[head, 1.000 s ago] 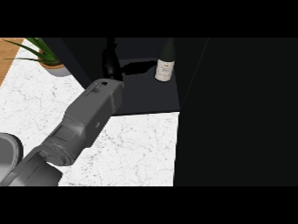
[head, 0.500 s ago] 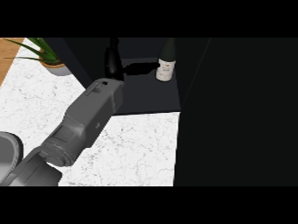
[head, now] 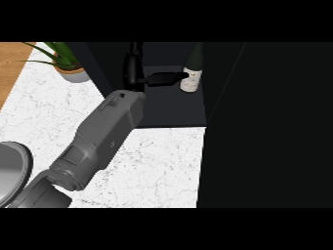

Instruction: Pick up the wine, place it into the cabinet and close the cabinet

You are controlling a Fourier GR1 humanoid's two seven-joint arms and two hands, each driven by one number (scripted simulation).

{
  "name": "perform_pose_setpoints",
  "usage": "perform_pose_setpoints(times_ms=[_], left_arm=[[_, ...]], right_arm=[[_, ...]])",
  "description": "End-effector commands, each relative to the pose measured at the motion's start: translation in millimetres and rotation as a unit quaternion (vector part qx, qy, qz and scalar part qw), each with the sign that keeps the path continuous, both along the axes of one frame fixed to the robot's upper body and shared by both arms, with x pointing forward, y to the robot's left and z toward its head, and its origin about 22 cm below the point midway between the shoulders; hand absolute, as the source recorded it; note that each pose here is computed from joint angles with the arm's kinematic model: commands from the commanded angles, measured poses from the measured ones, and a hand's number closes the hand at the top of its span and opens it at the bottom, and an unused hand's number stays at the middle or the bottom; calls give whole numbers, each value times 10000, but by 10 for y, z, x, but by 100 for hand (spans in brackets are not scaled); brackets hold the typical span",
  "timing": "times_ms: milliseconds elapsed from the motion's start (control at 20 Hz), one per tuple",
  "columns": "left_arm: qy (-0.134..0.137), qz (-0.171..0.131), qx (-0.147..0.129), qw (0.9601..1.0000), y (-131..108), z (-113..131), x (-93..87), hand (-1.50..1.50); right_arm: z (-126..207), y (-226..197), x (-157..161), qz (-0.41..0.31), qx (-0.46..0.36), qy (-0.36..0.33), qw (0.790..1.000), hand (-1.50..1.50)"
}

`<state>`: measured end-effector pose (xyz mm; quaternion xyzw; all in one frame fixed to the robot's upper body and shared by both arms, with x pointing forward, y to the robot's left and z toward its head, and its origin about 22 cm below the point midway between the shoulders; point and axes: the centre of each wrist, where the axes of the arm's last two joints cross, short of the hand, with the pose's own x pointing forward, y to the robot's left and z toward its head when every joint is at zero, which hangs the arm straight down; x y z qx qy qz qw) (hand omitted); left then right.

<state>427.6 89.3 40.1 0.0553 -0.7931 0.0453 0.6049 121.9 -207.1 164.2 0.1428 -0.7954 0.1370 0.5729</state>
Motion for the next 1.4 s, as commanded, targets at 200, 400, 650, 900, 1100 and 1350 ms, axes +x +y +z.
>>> perform_pose_setpoints(times_ms=[200, 400, 650, 900, 1100, 1350], left_arm=[[-314, -369, -323, 9983, -8, 39, -82, -150], [-288, -515, -443, 9973, 52, -17, -211, -150], [-259, -637, -617, 9957, -133, 19, -441, -150], [-296, -900, -800, 9923, 91, -58, -706, -150], [-186, -951, -1041, 9898, 27, -69, -1137, -150], [-309, -1062, -1128, 9875, -16, -20, -1536, -150]], right_arm=[[307, -95, -363, 47, 251, -255, 9993, -150], [312, -99, -375, -52, 111, -129, 9998, -150], [289, -79, -376, 28, 150, -141, 9998, -150], [306, -31, -442, 17, 252, -153, 9996, -150], [253, -76, -348, -95, 229, -246, 9994, -150], [326, -89, -400, 67, 101, -242, 9996, -150]])
